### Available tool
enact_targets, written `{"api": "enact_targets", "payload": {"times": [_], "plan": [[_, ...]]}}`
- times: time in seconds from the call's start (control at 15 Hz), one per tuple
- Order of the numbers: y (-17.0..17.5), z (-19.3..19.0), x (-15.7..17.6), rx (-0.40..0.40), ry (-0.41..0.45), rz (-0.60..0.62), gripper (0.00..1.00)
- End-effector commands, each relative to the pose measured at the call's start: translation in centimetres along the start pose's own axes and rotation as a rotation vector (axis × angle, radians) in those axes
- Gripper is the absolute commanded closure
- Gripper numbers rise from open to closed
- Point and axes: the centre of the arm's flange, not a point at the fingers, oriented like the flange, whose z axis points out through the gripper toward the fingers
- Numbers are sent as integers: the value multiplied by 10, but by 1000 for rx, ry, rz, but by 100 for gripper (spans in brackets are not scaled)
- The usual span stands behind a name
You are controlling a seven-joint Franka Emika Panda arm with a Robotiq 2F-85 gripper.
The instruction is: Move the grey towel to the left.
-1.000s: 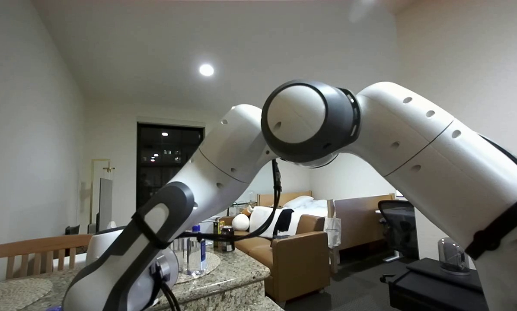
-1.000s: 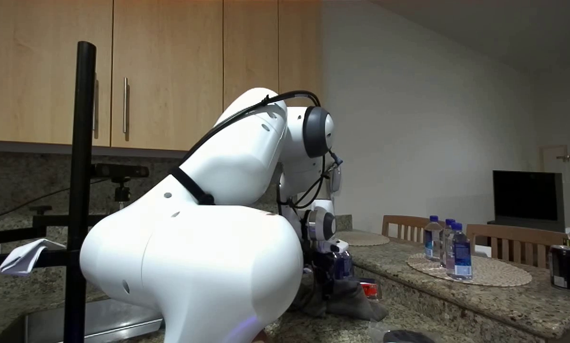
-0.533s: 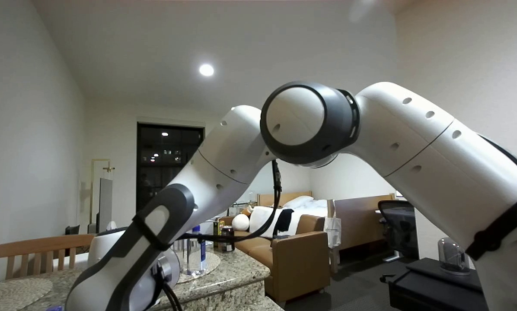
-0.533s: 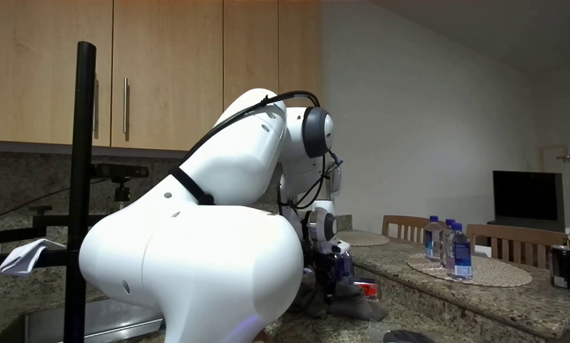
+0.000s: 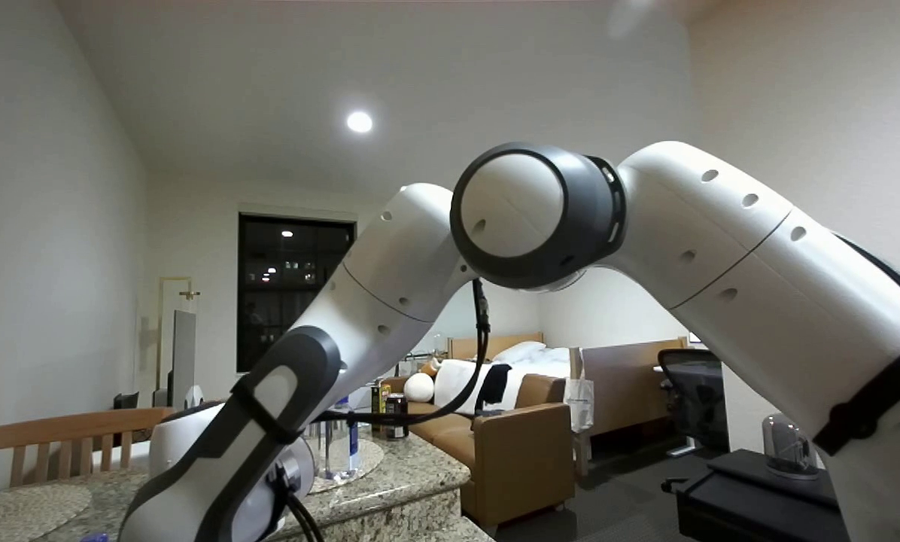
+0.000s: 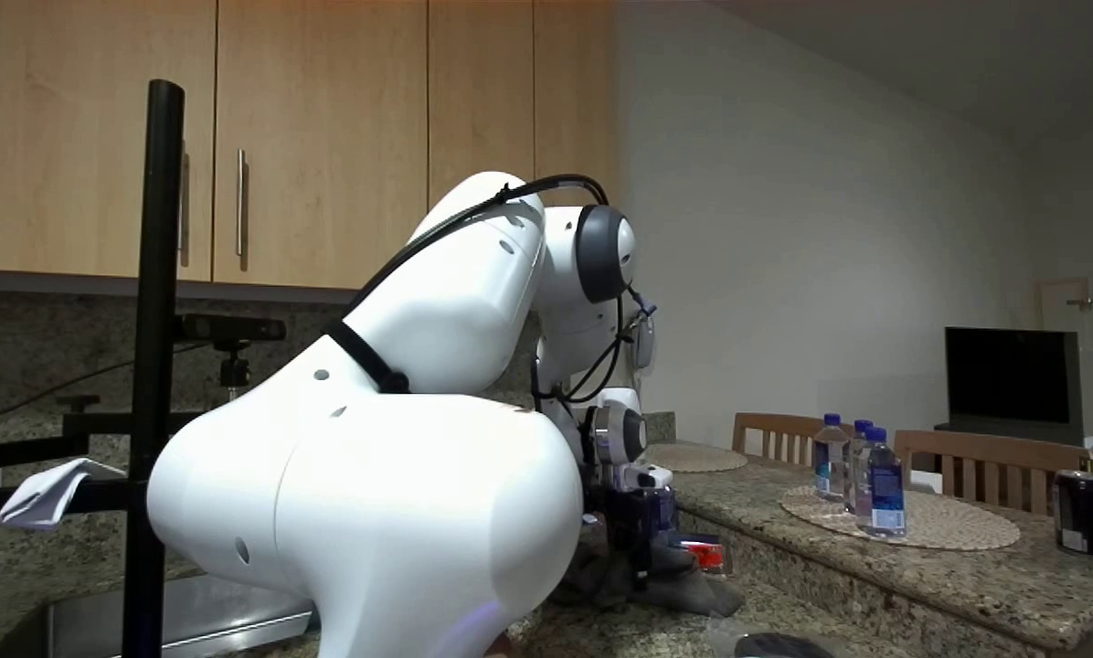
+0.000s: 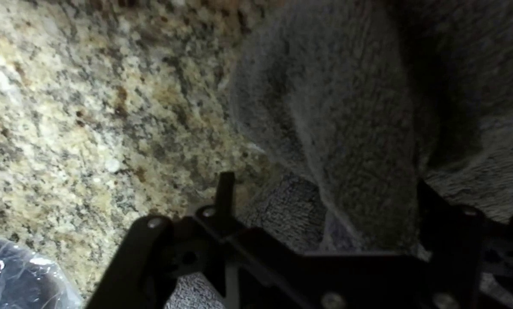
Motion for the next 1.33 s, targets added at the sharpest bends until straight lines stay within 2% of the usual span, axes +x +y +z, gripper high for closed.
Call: {"api": "enact_targets", "payload": {"times": [0.0,0.4,1.0,1.27], "plan": [[8,-4,-5,-56,-6,2,0],[12,-20,-6,-58,-26,-22,0],[3,-50,-3,-133,-98,-58,0],[2,-70,2,-84,-125,-113,0]]}}
